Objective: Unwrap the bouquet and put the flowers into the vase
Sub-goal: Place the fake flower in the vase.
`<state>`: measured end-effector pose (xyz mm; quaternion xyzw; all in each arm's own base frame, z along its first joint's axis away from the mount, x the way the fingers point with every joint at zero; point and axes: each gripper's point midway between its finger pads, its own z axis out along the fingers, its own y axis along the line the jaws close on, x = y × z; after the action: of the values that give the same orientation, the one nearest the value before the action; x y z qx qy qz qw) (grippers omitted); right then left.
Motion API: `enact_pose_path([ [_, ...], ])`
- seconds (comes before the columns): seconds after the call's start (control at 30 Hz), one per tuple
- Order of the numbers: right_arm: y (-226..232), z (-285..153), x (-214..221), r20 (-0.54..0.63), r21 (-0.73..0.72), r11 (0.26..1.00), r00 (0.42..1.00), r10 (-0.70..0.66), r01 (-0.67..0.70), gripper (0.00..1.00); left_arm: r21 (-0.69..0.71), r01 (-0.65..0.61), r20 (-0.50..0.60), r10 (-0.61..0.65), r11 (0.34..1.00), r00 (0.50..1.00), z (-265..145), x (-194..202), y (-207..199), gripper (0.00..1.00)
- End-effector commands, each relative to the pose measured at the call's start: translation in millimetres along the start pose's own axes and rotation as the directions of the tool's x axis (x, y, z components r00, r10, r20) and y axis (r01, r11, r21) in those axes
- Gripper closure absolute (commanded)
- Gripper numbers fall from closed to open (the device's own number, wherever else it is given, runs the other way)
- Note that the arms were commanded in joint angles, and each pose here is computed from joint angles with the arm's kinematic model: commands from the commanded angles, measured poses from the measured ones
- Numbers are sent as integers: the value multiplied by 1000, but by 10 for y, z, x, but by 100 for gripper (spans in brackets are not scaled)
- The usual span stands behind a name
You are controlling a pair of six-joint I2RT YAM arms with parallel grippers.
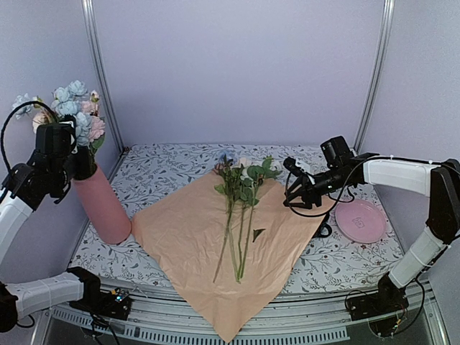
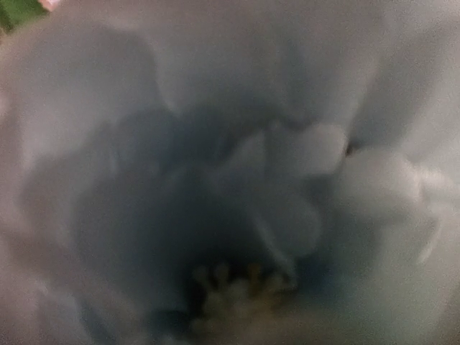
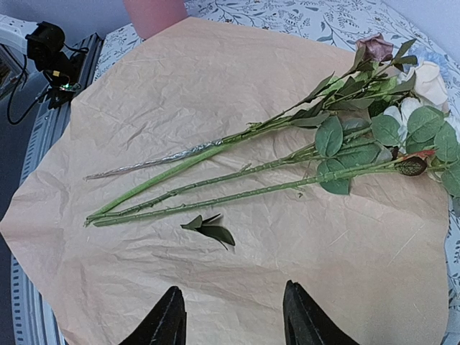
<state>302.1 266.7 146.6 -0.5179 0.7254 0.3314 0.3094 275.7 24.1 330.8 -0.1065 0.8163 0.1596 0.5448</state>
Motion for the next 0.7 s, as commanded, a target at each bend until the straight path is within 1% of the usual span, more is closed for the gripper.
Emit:
enact_pose_path([
  [0.0, 15, 36, -29, 3, -30, 1000, 1000, -1, 2, 52, -27, -6, -65, 4, 1000, 998, 26, 281, 79, 100],
  [0.13, 15, 44, -21, 2, -34, 999, 1000, 0, 0, 52, -23, 1, -86, -3, 1000, 996, 52, 389, 68, 100],
  [0.3, 18, 46, -19, 2, -35, 999, 1000, 2, -2, 52, -26, 48, -114, -50, 999, 992, 41, 487, 80, 100],
  [0.33, 18, 44, -23, 3, -36, 999, 1000, 2, -2, 52, -24, 55, -115, -58, 998, 992, 31, 489, 80, 98],
  [0.4, 19, 48, -19, 3, -38, 999, 1000, 3, -3, 52, -13, 65, -127, -66, 998, 990, 7, 492, 73, 96],
  [0.47, 22, 47, -21, 3, -40, 999, 1000, 4, -4, 52, 3, 77, -142, -76, 997, 987, -19, 493, 55, 91],
  [0.53, 24, 47, -21, 2, -41, 999, 1000, 4, -4, 52, 25, 88, -156, -83, 996, 984, -50, 468, 29, 79],
  [0.57, 27, 44, -28, 4, -41, 999, 1000, 3, -3, 52, 34, 94, -168, -87, 995, 982, -66, 456, 14, 76],
  [0.67, 27, 40, -31, 4, -40, 999, 1000, 3, -2, 52, 55, 116, -226, -101, 992, 969, -95, 492, -40, 68],
])
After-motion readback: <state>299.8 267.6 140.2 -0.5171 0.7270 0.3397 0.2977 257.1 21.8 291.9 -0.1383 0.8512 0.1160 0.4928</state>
